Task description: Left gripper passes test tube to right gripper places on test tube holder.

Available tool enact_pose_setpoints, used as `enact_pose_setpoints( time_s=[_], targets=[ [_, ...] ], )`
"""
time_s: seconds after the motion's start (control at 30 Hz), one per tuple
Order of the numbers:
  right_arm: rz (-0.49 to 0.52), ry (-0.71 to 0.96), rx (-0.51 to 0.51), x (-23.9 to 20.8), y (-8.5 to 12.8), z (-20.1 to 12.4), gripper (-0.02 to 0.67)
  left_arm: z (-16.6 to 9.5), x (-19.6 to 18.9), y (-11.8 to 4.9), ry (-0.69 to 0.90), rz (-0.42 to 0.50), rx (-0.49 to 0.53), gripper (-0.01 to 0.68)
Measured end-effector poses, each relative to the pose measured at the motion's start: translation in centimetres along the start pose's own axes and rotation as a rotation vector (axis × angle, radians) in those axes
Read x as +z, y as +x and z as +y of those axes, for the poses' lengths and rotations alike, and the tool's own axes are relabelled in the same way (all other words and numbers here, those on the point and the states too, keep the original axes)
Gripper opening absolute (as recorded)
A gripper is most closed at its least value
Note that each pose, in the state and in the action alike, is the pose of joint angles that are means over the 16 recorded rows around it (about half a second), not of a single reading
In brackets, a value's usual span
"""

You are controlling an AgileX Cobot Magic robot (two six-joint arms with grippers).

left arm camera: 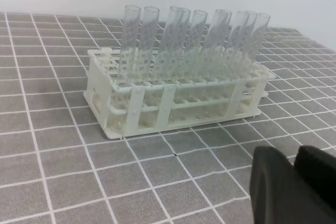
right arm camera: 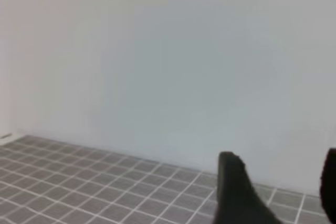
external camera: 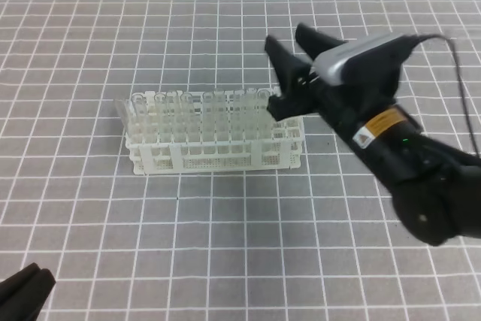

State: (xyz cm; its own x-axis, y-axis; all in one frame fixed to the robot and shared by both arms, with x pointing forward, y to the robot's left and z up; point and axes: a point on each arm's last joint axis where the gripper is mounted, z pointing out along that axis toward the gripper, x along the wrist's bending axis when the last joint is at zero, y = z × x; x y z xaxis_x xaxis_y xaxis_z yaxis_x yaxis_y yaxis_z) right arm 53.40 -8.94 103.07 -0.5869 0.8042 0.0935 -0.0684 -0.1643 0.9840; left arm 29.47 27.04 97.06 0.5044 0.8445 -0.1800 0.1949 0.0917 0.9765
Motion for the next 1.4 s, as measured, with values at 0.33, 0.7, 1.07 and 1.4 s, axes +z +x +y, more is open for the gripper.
enact_pose_setpoints(
  time_s=[0.33,0.7,1.07,1.4],
  targets=[
    [0.013,0.116,-0.037,-4.7,0.9,6.8,0.008,0.0,0.0,0.0,0.001,0.000,0.000,0.007],
    [0.000,0.207,-0.057,-13.8,1.1,9.8,-0.001,0.1,0.0,0.0,-0.002,-0.001,-0.001,0.007],
    [-0.002,0.187,-0.039,-20.2,0.9,7.8,-0.001,0.1,0.0,0.0,-0.002,0.000,-0.001,0.007],
    [-0.015,0.205,-0.050,-21.6,0.7,7.2,-0.001,0.1,0.0,0.0,-0.004,0.000,-0.002,0.007]
  ],
)
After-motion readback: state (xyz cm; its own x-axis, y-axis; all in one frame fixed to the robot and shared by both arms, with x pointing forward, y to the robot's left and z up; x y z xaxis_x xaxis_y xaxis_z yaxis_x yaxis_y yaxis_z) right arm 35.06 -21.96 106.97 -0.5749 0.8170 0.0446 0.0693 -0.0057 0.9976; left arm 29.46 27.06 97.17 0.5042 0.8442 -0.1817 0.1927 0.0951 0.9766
